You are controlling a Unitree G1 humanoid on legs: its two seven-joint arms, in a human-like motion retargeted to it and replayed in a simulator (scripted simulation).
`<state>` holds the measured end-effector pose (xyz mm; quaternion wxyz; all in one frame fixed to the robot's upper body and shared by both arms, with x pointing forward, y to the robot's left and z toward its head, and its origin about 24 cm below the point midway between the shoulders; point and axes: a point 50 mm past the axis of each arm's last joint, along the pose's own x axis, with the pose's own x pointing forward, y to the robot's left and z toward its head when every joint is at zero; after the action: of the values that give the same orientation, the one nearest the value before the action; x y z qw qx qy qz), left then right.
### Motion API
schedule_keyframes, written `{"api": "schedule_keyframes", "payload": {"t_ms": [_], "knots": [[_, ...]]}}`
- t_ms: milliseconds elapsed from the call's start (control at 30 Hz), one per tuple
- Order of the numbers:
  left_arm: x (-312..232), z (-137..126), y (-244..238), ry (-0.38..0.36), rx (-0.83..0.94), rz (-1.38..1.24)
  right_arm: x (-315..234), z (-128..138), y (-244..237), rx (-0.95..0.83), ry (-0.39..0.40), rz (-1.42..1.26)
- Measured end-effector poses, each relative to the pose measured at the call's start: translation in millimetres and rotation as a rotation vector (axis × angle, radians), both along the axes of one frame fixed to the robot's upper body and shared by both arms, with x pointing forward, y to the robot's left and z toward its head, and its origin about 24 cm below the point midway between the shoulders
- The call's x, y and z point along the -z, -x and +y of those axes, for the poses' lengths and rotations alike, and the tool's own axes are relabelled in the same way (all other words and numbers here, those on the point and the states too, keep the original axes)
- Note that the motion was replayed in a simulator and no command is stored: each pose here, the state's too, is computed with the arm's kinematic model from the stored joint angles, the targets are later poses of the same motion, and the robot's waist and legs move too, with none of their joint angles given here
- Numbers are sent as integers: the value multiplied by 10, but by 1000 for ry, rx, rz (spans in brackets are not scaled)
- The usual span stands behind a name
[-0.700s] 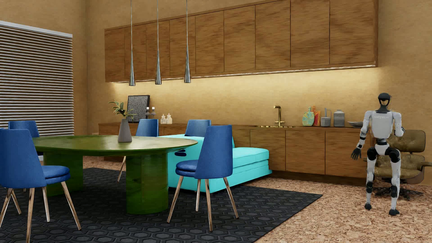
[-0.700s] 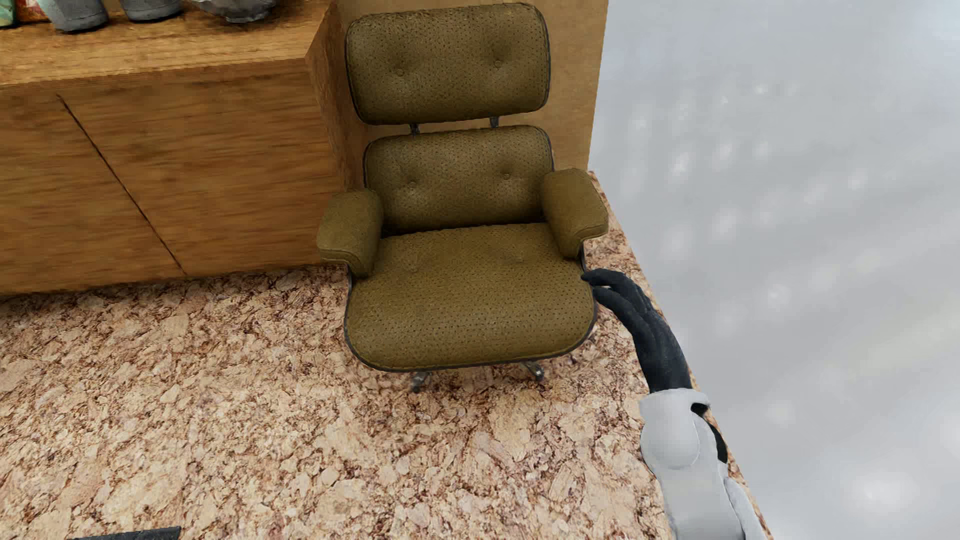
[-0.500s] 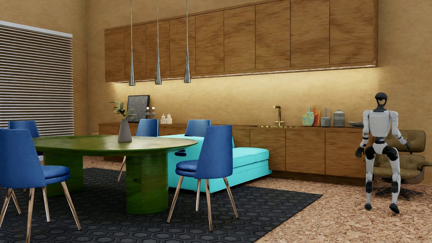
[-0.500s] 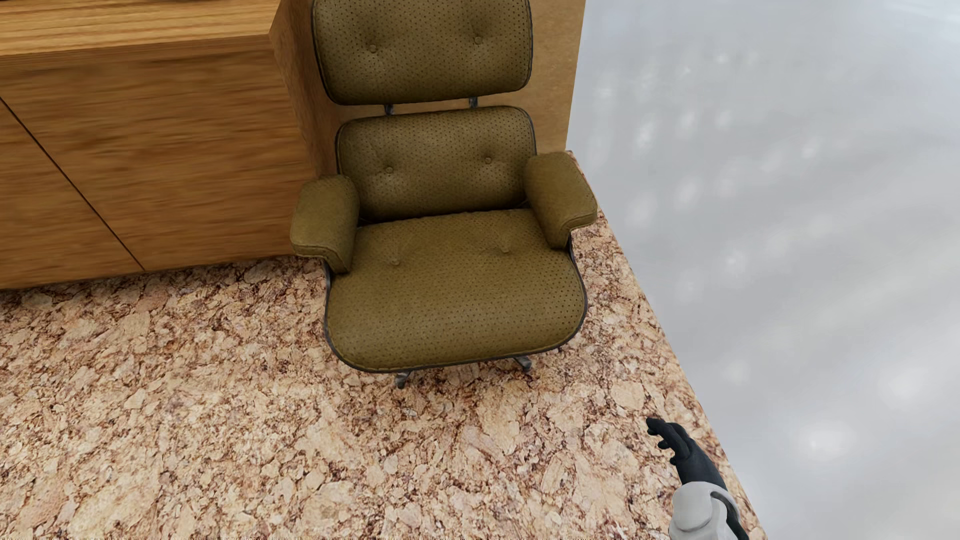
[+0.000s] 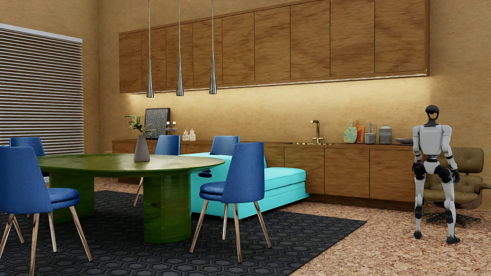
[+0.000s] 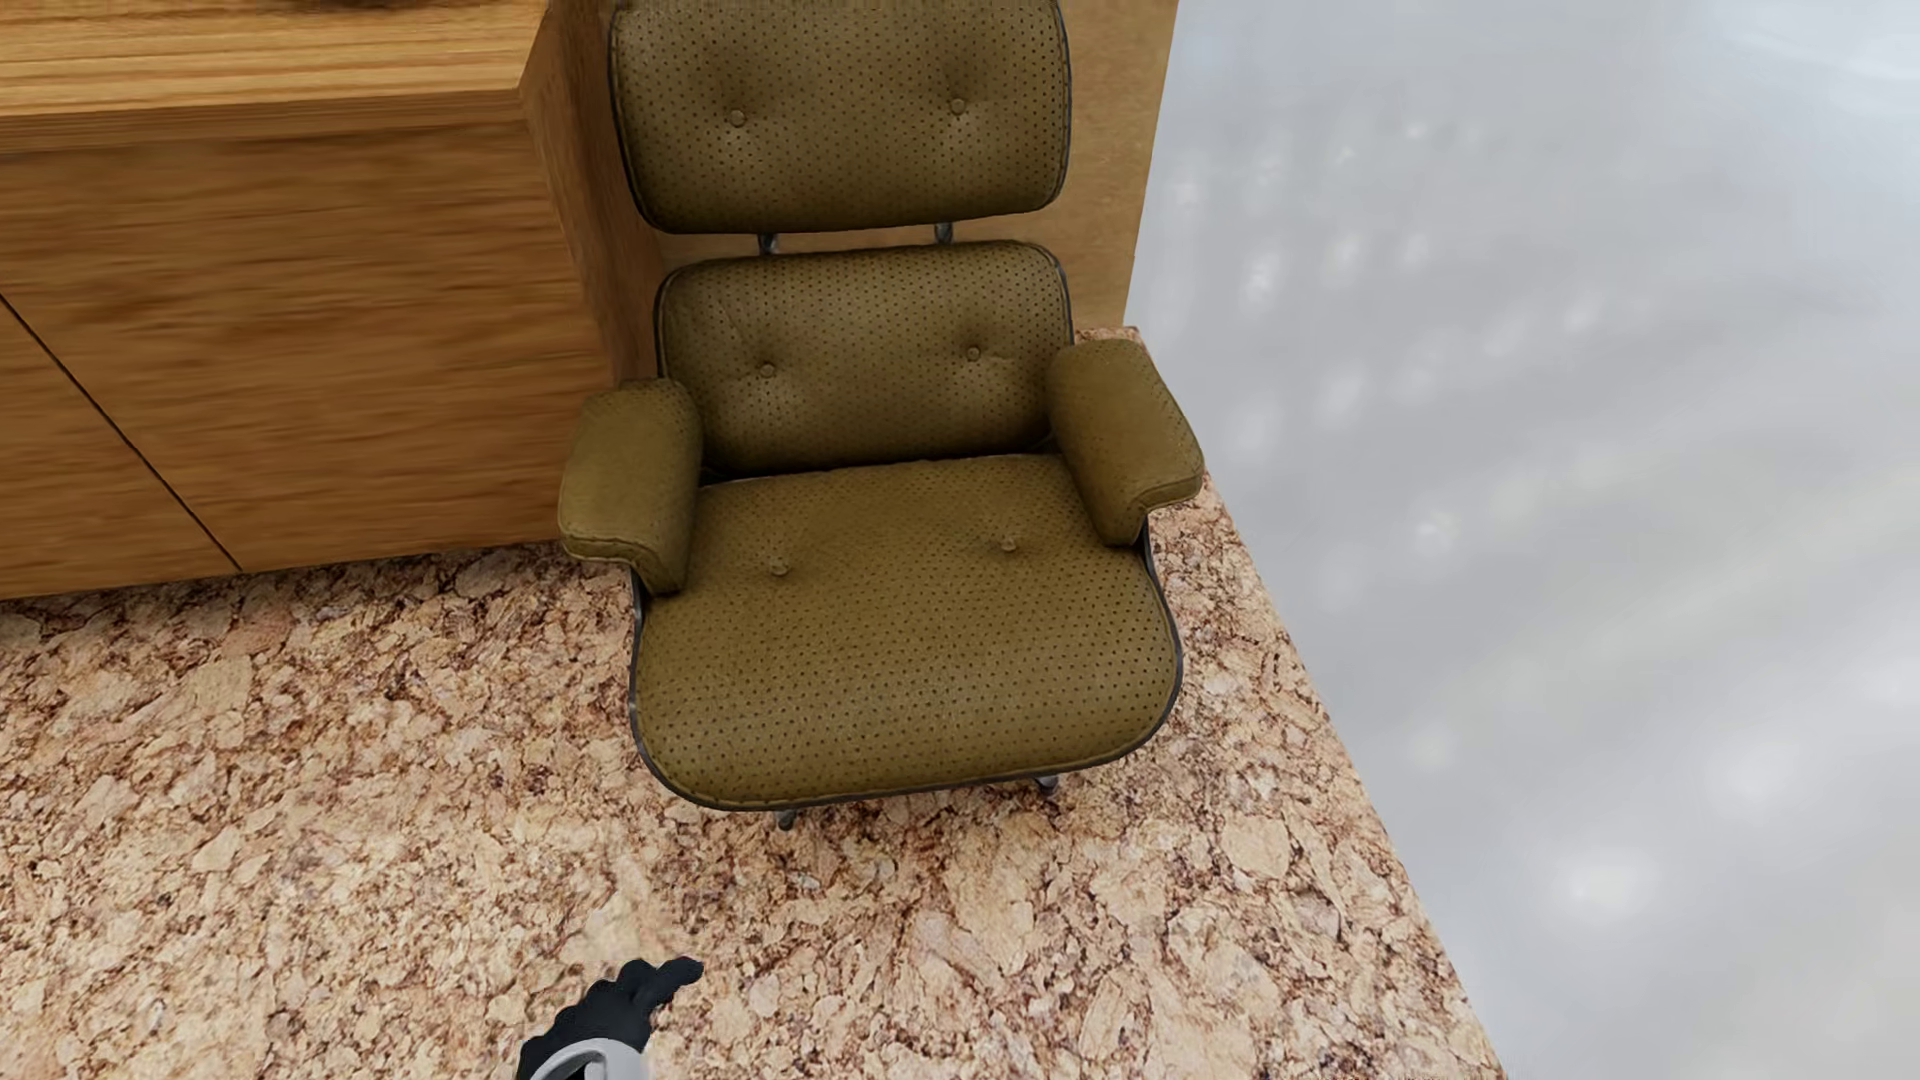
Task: Walk towards the armchair
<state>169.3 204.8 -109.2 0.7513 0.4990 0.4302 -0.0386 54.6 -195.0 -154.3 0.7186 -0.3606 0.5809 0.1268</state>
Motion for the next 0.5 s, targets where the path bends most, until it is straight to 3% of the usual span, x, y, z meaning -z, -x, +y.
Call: {"api": "schedule_keyframes", "payload": {"t_ms": [67,133,300,400,500], "knots": [[259,-8,375,-10,-30,234,-111,15,-348,-76,20,-129],[425,-20,769,46,-59,449,-233,35,-653,-70,-6,-266],[492,23,1322,84,-122,566,-474,160,-1071,-87,-58,-485],[486,88,1288,57,-44,596,-448,168,-1012,-90,-61,-463],[405,124,904,5,57,485,-300,63,-747,-29,-28,-350]]}}
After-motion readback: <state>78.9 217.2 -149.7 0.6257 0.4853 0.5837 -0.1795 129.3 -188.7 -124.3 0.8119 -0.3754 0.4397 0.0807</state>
